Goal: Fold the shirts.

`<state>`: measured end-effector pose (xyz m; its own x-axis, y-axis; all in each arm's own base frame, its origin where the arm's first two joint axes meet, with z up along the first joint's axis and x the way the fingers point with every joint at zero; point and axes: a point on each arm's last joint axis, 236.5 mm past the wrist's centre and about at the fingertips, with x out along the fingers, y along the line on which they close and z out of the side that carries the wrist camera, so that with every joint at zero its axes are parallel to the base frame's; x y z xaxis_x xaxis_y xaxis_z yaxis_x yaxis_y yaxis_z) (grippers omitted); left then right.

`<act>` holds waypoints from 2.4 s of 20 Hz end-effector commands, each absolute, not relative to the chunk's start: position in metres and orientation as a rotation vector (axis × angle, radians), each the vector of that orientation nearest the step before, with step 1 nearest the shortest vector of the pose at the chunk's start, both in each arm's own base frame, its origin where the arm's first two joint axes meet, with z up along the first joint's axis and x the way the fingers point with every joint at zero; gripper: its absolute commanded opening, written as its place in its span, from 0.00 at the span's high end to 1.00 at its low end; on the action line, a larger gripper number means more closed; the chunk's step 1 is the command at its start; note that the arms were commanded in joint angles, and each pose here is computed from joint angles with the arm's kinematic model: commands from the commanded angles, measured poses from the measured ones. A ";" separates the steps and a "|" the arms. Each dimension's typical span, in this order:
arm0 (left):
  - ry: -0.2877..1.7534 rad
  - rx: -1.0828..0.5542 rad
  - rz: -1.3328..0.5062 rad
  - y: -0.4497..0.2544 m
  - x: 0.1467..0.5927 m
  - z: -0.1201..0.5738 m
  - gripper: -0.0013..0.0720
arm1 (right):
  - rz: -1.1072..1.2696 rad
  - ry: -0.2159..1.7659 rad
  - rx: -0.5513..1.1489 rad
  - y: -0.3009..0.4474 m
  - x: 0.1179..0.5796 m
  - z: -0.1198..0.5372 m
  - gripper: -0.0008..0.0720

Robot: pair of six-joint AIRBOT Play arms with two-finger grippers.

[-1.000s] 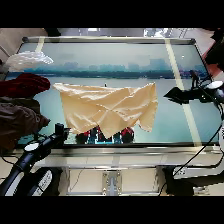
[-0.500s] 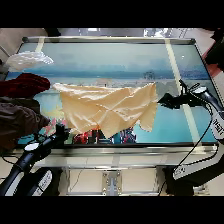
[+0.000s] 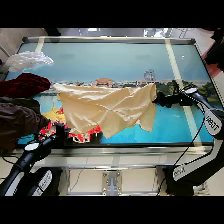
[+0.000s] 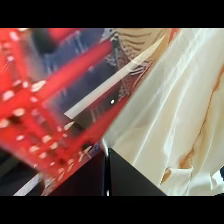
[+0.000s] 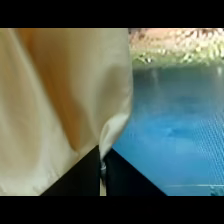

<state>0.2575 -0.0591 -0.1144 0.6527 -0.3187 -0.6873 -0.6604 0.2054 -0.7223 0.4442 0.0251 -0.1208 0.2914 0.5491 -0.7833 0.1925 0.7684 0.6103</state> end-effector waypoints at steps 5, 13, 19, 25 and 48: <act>0.445 -1.103 0.032 -0.010 0.332 0.048 0.97 | 0.387 1.163 0.670 0.020 0.423 -0.002 0.96; -0.040 -0.585 0.026 0.056 0.285 0.336 0.97 | 0.384 0.559 0.208 0.034 0.315 0.284 0.96; 0.090 -0.260 -0.122 0.033 0.287 0.417 0.97 | 0.228 0.066 -0.033 0.028 0.281 0.475 0.96; 0.590 -0.167 -0.313 -0.015 0.340 0.288 0.97 | 0.493 0.674 0.172 0.048 0.336 0.321 0.96; 1.304 -0.210 -0.293 -0.066 0.464 -0.046 0.96 | 0.283 1.323 0.455 0.026 0.417 -0.056 0.96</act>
<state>0.4577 -0.0578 0.0036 0.3025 -0.3177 -0.8986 0.1204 0.9480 -0.2946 0.4058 0.0302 -0.0139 0.2317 0.4562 -0.8592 -0.0079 0.8841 0.4673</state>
